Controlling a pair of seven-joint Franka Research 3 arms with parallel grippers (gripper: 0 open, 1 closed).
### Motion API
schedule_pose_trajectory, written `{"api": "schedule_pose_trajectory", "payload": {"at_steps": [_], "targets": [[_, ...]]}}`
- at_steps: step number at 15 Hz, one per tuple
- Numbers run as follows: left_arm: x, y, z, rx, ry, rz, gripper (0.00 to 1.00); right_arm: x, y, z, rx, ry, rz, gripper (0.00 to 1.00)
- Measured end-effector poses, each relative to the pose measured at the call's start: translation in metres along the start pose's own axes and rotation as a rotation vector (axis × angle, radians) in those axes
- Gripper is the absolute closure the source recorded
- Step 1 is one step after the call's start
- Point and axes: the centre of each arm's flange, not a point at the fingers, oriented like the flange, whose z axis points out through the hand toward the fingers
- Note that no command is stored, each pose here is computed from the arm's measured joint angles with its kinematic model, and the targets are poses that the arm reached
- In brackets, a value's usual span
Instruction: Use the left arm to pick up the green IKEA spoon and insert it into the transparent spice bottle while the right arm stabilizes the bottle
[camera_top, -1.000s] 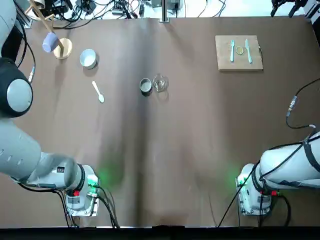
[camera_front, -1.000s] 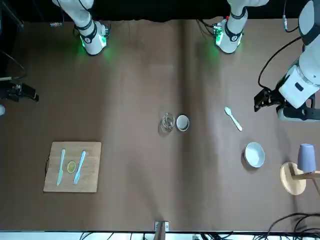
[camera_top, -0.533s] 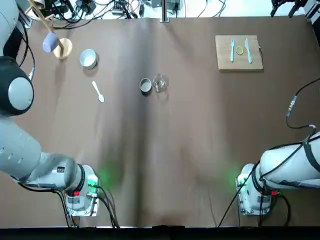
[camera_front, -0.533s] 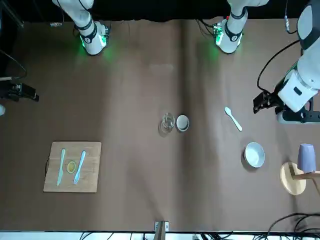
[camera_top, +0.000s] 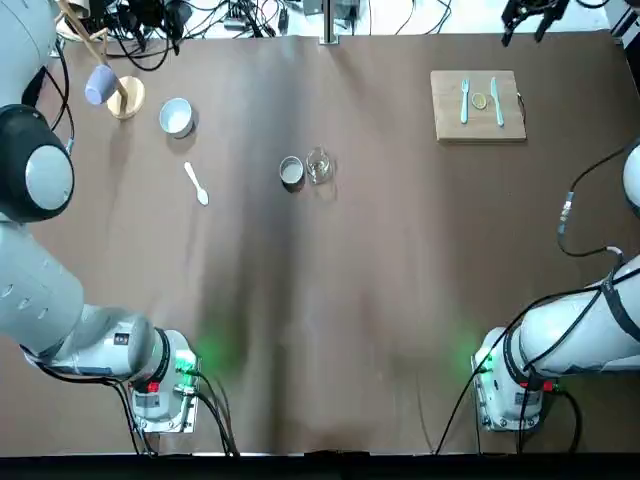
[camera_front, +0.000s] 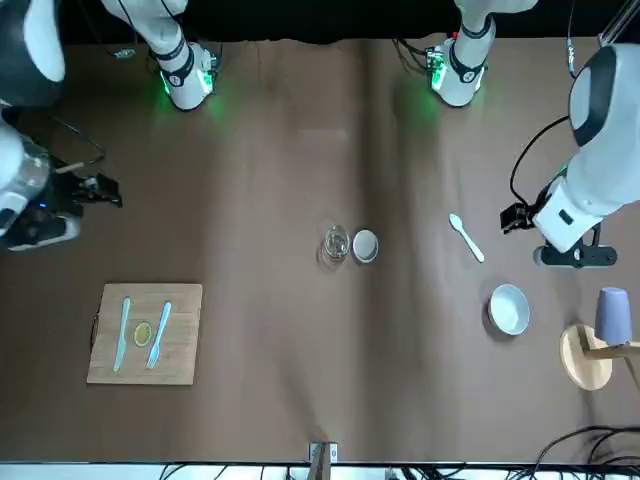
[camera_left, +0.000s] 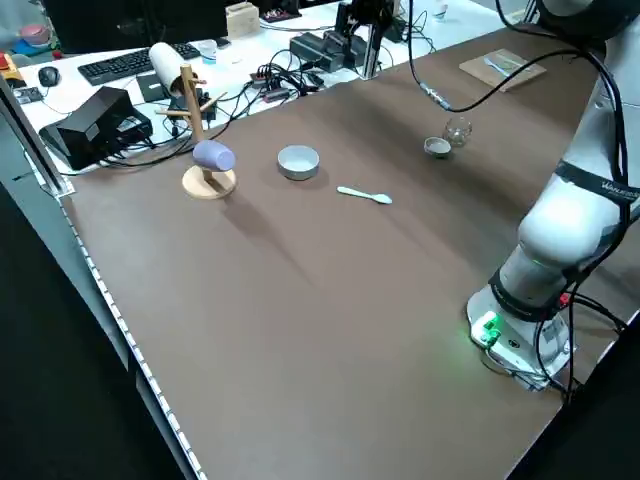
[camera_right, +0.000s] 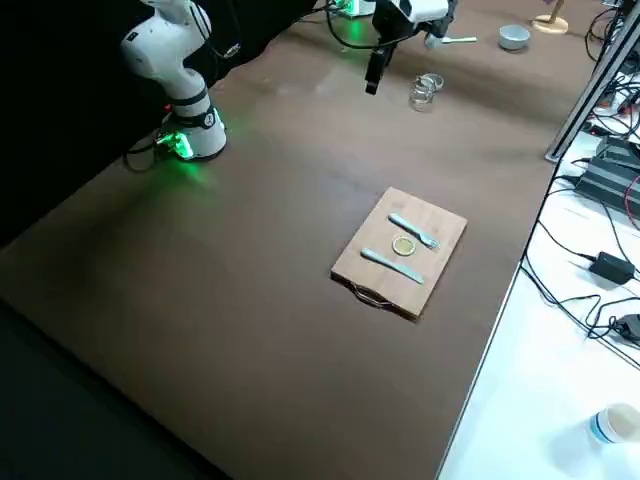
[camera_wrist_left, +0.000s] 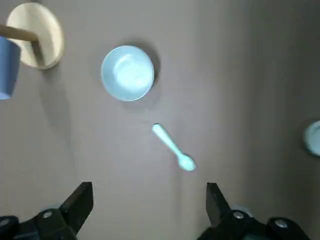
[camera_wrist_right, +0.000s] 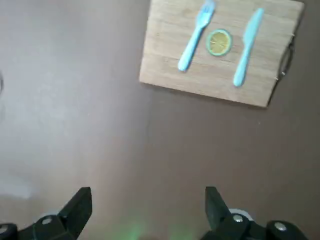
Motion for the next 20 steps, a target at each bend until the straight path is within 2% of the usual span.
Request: {"api": "schedule_pose_trajectory", "payload": {"at_steps": [1,3,5,7,9,12,16,20], "targets": [[0.000,0.004,0.012,0.026,-0.021,0.011,0.00,0.002,-0.003,0.003,0.001,-0.007,-0.056,0.00],[0.004,0.009,0.035,0.032,-0.064,0.001,0.00,0.002,-0.003,0.006,0.014,-0.015,-0.178,0.00],[0.011,-0.001,0.061,-0.016,-0.114,-0.081,0.00,0.005,-0.004,0.012,0.060,-0.018,-0.262,0.00],[0.018,-0.017,0.092,-0.053,-0.126,-0.155,0.00,0.008,-0.009,0.016,0.114,-0.008,-0.316,0.00],[0.020,-0.024,0.122,-0.069,-0.095,-0.228,0.00,0.014,-0.018,0.021,0.141,0.002,-0.380,0.00],[0.015,-0.027,0.160,-0.081,-0.041,-0.348,0.00,0.028,-0.049,0.033,0.134,0.019,-0.515,0.00],[-0.003,-0.052,0.213,-0.112,0.034,-0.498,0.00,0.045,-0.047,0.066,0.216,0.025,-0.782,0.00],[-0.020,-0.038,0.257,-0.137,0.054,-0.671,0.00,0.057,-0.041,0.092,0.316,0.074,-1.009,0.00]]}}
